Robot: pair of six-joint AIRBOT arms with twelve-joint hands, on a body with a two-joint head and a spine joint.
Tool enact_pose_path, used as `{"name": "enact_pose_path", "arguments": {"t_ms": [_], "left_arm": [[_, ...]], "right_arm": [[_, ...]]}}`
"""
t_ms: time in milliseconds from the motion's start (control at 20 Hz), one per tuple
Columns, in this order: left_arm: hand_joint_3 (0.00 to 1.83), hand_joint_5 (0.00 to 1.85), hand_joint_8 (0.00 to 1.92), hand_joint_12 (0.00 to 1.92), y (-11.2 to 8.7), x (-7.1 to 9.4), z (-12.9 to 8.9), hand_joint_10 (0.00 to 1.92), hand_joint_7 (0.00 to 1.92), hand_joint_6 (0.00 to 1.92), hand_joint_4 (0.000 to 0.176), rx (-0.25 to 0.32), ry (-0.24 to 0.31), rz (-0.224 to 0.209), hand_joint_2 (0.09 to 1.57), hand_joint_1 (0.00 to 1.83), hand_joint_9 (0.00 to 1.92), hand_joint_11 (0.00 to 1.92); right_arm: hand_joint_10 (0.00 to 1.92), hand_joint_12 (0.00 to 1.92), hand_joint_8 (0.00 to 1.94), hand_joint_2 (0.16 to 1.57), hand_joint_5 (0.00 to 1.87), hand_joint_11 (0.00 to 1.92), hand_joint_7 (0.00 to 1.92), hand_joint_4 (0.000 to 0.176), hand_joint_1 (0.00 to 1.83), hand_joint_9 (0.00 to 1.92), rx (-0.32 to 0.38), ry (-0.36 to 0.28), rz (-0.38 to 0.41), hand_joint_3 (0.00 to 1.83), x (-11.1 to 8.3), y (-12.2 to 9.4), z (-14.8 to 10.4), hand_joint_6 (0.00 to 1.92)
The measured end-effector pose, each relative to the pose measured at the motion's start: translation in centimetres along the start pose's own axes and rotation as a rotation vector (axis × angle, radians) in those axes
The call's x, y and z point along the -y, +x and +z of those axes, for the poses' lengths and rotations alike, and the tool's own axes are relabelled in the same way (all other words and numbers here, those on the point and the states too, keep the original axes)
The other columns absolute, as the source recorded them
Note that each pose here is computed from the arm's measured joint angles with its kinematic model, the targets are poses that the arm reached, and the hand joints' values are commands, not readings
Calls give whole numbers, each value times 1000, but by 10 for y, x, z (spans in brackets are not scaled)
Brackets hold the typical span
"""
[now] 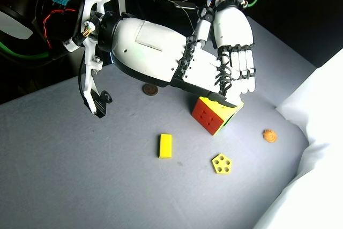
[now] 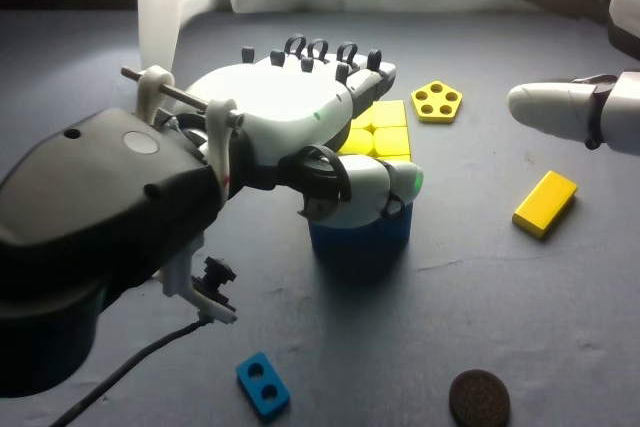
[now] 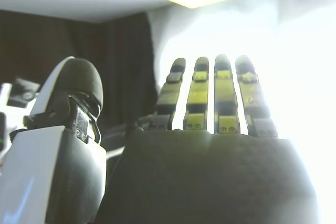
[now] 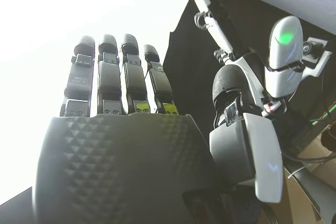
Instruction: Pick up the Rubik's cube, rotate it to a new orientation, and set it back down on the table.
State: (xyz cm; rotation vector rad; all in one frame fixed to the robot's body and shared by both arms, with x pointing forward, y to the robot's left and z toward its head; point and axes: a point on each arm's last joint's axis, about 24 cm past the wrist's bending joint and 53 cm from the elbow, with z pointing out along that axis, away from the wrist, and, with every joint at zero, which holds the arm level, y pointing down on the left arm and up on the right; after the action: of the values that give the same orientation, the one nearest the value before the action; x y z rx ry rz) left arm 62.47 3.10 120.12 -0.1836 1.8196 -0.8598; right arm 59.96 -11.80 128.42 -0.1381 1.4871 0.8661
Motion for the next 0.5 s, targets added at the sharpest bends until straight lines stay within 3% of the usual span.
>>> {"name": "enact_pose_path", "arguments": {"t_ms": [50,100,150,200,350,500], "left_arm": [[0,0,0,30,1,-3,1,0,0,0,0,4,-14,-2,1317,61,0,12],[0,0,0,24,3,-7,2,0,0,0,0,5,-29,-15,1284,192,0,4],[0,0,0,109,6,-11,3,0,0,0,3,2,-43,-23,1201,384,0,0],[0,0,0,109,7,-14,5,0,0,0,3,4,-49,-25,1201,384,0,0],[0,0,0,215,3,-16,12,2,0,0,19,20,-52,-19,1038,643,8,0],[0,0,0,164,4,-14,20,0,0,0,15,24,-46,-14,949,799,0,0]], "right_arm": [[11,194,4,1314,84,0,179,0,0,136,0,0,0,0,0,0,0,2],[10,160,1,1315,75,0,173,0,0,138,1,0,0,0,0,0,0,2],[11,263,4,1306,99,0,192,0,0,155,1,-1,0,0,0,0,0,9],[11,263,4,1306,99,0,192,0,0,155,3,-2,0,0,-1,0,0,9],[7,307,3,1310,95,0,193,0,0,151,8,-7,0,0,-4,-1,0,4],[14,312,6,1310,95,0,202,0,0,170,8,-14,3,0,-8,-2,-2,4]]}}
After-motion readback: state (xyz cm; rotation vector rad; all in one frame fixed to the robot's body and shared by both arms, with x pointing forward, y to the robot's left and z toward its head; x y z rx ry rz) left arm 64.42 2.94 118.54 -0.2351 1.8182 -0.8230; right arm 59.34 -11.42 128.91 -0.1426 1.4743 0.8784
